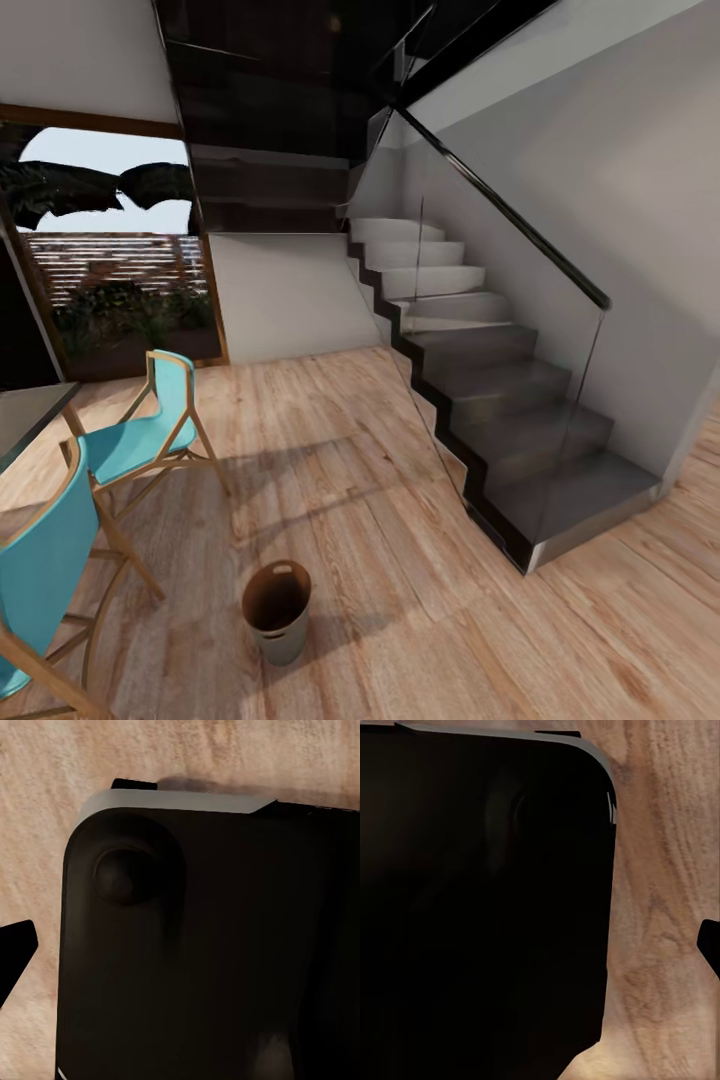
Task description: Put the three can of soda from the living room inside the tash can in the kitchen.
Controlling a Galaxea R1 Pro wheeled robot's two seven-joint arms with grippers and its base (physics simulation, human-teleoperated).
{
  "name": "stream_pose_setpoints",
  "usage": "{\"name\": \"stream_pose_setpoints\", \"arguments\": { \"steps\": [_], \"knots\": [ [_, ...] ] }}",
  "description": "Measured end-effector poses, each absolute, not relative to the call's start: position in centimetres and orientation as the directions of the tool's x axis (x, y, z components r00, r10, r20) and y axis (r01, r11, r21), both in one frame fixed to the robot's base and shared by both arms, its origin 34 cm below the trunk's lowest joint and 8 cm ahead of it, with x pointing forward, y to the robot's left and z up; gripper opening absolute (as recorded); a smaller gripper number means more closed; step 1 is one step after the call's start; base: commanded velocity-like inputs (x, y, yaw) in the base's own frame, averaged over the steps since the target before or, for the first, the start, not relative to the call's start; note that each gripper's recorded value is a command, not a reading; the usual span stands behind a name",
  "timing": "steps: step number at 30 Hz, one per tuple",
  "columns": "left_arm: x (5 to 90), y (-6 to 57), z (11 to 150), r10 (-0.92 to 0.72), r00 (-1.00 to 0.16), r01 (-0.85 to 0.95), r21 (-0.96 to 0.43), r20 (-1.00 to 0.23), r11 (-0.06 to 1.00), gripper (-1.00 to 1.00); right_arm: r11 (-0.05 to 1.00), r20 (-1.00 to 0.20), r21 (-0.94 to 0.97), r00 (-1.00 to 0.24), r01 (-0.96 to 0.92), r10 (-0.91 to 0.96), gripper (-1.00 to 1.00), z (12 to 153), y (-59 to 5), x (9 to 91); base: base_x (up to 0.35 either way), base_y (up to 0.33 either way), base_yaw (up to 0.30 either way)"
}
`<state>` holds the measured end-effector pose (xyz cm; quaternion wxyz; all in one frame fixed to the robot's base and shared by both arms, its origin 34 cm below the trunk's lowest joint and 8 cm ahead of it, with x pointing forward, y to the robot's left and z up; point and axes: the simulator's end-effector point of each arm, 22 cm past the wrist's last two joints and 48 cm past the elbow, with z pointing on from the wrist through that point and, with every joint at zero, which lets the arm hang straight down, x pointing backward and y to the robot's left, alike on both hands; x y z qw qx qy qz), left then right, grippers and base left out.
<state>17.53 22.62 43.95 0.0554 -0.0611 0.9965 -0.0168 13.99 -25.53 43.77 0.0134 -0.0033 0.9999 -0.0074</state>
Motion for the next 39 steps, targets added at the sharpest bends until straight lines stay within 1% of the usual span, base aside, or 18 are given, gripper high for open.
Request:
{"name": "stream_pose_setpoints", "arguments": {
  "steps": [7,9,19,39],
  "knots": [
    [17.52,22.59,43.95,-0.123,-0.987,-0.119,-0.041,-0.108,0.992,1.00,1.000,-0.027,-0.015,-1.000,-0.006,-0.006,1.00,43.77,-25.53,13.99,0.003,0.000,0.254],
    [17.52,22.65,43.96,-0.123,-0.986,-0.120,-0.041,-0.108,0.992,1.00,1.000,-0.027,-0.015,-1.000,-0.004,-0.004,1.00,43.78,-25.52,13.97,0.207,0.000,0.255],
    [17.53,22.72,43.95,-0.124,-0.986,-0.120,-0.040,-0.108,0.992,1.00,1.000,-0.027,-0.015,-1.000,-0.003,-0.003,1.00,43.77,-25.53,13.99,0.315,0.000,0.216],
    [17.53,22.59,43.95,-0.123,-0.986,-0.119,-0.042,-0.108,0.992,1.00,1.000,-0.027,-0.015,-1.000,-0.003,-0.003,1.00,43.77,-25.53,13.99,0.324,0.000,0.160]
  ]
}}
